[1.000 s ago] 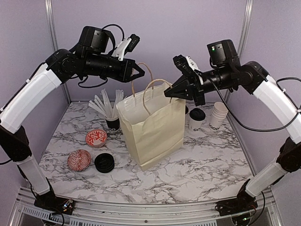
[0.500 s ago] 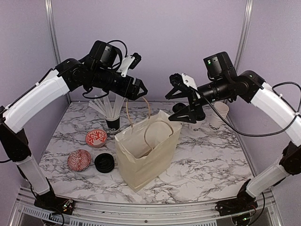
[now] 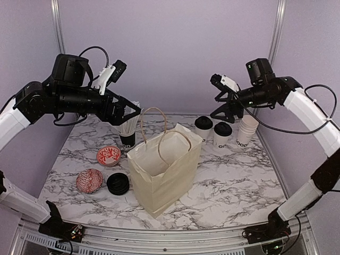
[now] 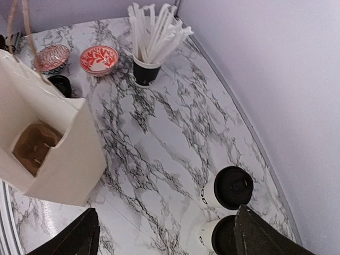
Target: Pack the takeout coffee
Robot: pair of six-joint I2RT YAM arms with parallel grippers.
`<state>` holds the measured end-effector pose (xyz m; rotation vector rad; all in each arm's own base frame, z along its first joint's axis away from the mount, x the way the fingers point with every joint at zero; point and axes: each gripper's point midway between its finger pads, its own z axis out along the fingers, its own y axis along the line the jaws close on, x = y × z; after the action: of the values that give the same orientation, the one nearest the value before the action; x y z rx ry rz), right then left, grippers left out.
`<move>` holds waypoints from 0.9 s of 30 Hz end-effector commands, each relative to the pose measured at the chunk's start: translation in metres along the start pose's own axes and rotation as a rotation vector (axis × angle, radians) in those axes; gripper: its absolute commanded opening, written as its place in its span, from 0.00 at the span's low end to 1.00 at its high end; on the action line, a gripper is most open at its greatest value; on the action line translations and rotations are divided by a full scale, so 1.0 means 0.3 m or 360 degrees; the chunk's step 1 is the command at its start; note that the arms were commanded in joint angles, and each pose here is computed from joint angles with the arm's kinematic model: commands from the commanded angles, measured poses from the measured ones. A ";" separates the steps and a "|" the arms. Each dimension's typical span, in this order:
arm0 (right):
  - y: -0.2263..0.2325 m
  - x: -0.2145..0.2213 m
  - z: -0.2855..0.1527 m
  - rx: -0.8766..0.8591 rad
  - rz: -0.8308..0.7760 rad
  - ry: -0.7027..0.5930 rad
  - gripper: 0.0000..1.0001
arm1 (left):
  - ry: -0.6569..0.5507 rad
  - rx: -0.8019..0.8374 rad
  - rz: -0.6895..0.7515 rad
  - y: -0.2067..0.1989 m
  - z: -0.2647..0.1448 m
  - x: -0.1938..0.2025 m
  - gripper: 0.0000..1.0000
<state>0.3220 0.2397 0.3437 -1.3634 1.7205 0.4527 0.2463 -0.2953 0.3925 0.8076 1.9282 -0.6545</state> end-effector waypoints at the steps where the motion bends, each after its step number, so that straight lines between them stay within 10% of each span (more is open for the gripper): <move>1: -0.186 0.221 0.074 0.0225 0.0256 0.0357 0.82 | 0.0096 0.0002 -0.0002 0.006 0.038 0.115 0.99; 10: -0.449 0.506 0.126 0.0434 0.0553 0.0697 0.75 | 0.0120 -0.0009 -0.0047 0.017 0.048 0.177 0.89; 27: -0.495 0.681 0.266 0.0326 0.0678 0.0945 0.84 | 0.0172 0.0030 -0.0082 0.004 0.047 0.216 0.88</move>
<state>0.4817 0.1259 0.1628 -1.0592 2.4834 0.0979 0.2354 -0.2884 0.3218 0.8274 2.0724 -0.6491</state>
